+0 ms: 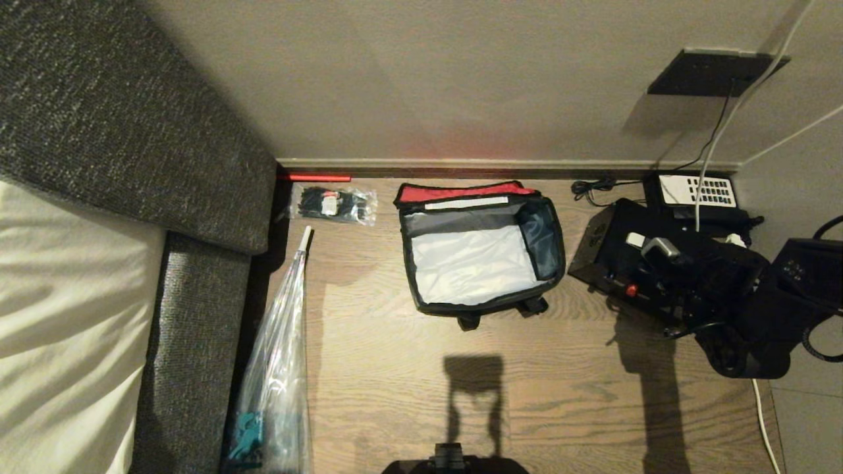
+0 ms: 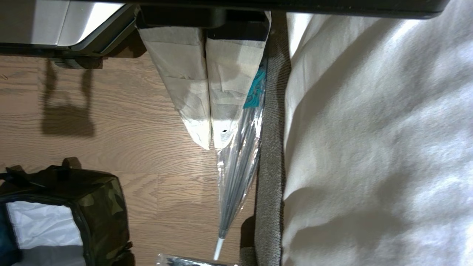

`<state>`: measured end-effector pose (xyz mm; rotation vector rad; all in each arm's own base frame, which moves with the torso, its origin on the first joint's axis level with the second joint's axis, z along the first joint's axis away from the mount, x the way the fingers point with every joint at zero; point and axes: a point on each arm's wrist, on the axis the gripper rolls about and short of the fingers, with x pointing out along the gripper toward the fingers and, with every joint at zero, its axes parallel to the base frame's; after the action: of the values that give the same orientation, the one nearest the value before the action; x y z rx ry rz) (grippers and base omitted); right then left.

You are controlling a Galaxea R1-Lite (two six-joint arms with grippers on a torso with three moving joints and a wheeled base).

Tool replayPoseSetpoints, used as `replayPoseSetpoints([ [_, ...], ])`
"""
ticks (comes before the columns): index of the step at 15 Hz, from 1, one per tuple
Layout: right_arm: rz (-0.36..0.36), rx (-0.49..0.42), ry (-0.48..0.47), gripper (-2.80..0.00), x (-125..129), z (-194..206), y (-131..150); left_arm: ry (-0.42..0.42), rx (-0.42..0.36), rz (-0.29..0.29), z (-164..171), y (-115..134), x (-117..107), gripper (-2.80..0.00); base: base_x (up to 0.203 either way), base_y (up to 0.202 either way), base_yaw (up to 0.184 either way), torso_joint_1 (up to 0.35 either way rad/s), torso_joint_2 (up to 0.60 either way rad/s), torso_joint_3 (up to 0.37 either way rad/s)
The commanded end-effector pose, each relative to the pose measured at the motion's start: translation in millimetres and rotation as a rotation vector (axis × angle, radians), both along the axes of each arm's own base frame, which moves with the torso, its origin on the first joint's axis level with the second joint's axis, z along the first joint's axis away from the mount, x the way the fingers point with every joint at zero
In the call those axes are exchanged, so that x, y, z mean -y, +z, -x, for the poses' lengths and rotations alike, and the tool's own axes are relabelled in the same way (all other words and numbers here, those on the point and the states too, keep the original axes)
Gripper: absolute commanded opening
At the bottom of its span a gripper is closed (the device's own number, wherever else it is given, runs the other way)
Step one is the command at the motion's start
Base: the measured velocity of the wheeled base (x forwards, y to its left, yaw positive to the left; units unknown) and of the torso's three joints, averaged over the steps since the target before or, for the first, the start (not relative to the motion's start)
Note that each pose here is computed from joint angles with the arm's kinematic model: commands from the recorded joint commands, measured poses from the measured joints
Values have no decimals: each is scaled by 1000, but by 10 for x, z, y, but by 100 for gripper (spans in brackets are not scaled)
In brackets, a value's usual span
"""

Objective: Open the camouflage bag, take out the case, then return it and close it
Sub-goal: Grip the handle again

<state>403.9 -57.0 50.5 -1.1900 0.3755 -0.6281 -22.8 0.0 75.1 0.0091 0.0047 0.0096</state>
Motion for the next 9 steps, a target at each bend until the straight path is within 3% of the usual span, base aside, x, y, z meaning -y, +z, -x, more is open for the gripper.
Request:
replayPoseSetpoints([
  [1, 11, 26, 8, 0, 1, -103, -16, 1, 0, 1, 0, -5, 0, -280, 0, 0, 0, 0, 0, 0],
  [9, -24, 97, 16, 0, 3, -335, -138, 1, -1, 0, -1, -8, 0, -280, 0, 0, 0, 0, 0, 0],
])
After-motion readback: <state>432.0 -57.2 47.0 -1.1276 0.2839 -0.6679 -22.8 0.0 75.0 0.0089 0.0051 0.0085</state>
